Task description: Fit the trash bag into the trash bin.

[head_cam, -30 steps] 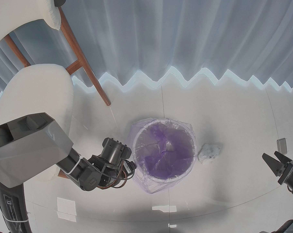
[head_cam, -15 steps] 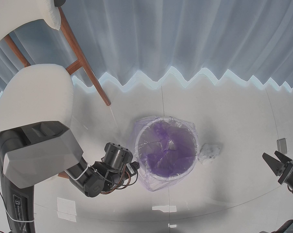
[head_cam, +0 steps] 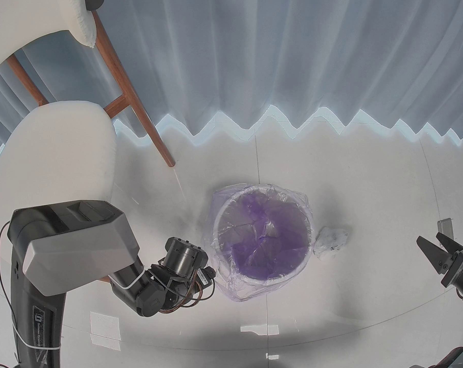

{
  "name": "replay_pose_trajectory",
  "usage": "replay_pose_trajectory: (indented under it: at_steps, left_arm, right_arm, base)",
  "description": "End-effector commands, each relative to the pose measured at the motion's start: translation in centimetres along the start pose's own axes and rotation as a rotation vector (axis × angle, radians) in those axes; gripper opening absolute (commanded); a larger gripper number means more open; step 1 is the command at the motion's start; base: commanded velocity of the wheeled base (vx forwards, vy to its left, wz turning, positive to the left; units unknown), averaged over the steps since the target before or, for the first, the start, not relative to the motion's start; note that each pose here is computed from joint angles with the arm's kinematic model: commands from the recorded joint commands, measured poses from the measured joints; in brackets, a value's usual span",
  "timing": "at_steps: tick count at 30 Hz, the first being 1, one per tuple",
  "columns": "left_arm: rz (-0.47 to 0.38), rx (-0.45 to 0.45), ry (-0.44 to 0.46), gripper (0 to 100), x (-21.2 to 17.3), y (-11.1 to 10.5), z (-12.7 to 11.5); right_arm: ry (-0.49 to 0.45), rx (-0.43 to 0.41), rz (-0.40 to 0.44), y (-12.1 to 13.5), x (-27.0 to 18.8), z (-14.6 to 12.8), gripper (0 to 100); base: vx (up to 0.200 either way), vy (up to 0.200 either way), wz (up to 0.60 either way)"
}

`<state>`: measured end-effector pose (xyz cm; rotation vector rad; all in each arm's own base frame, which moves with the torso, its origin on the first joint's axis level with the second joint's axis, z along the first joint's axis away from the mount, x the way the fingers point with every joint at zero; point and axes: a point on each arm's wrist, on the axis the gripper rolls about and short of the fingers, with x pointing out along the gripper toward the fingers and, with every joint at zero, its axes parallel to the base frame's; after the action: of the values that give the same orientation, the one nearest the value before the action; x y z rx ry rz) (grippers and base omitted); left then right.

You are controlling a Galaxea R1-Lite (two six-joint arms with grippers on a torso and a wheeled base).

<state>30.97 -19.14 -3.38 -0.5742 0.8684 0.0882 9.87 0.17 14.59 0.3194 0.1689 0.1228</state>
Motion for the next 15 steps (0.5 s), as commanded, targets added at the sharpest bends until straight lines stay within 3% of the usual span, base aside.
replay_pose_trajectory:
  at_steps: [1, 8, 15]
  left_arm:
    - [0.018, 0.006, 0.007, 100, 0.3, 0.2, -0.2]
    - [0.136, 0.05, 0.08, 100, 0.6, -0.5, 0.1]
    - [0.213, 0.137, 0.055, 100, 3.4, -1.3, -0.9]
  right_arm:
    - [-0.003, -0.003, 0.0, 0.0, 0.0, 0.0, 100]
    - [-0.004, 0.0, -0.04, -0.1, -0.1, -0.1, 100]
    - [0.025, 0.005, -0.053, -0.1, -0.8, -0.5, 100]
  base:
    - [0.0, 0.0, 0.0]
    - [0.0, 0.0, 0.0]
    - [0.0, 0.0, 0.0]
